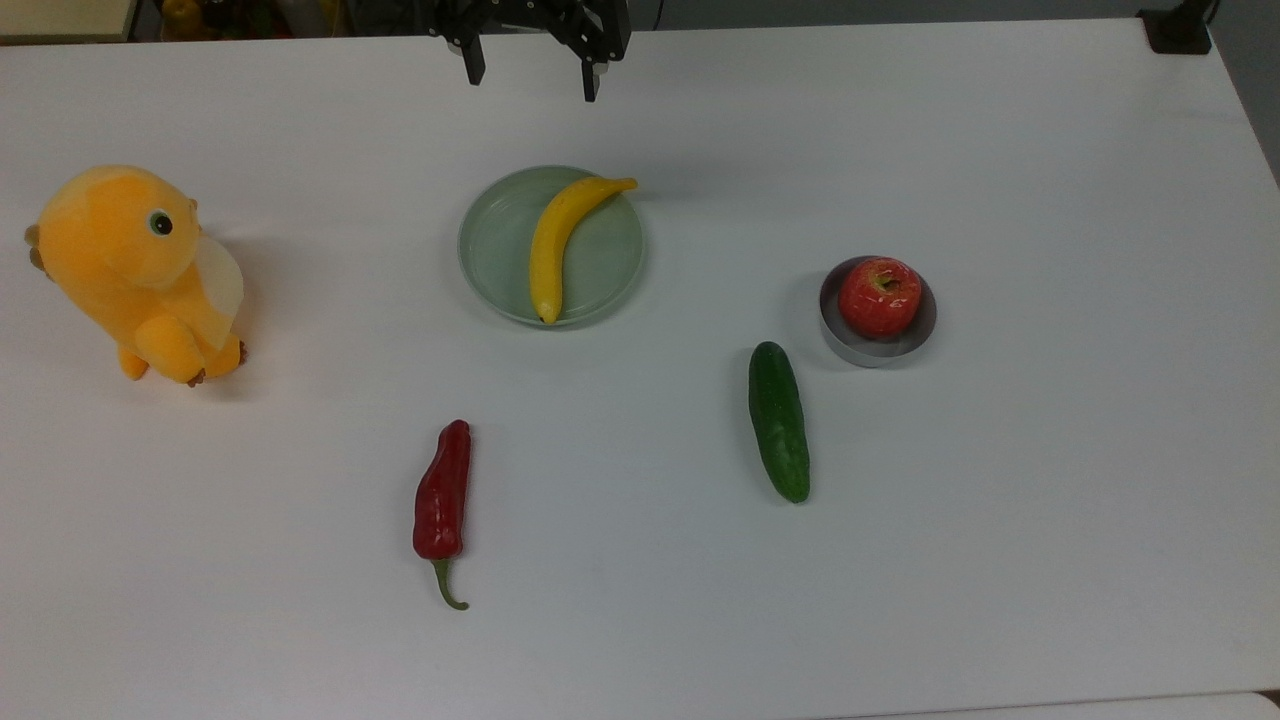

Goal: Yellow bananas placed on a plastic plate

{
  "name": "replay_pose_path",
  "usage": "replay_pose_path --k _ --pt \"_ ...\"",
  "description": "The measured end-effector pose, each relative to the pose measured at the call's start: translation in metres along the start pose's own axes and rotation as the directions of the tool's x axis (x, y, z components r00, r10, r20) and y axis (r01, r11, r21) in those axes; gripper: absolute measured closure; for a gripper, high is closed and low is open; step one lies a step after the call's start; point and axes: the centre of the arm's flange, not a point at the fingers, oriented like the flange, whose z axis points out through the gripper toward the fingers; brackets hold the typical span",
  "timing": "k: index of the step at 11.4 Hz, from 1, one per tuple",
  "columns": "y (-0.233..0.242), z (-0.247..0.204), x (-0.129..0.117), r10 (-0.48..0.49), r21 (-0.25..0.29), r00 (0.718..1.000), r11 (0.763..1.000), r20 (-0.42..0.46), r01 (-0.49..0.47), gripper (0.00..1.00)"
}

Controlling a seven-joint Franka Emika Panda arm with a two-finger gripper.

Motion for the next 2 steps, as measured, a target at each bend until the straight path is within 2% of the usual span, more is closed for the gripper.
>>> replay_pose_path --k 2 --pt "-0.0026 0.0001 -0.0006 -0.005 0.001 1.000 1.000 0.000 0.005 0.00"
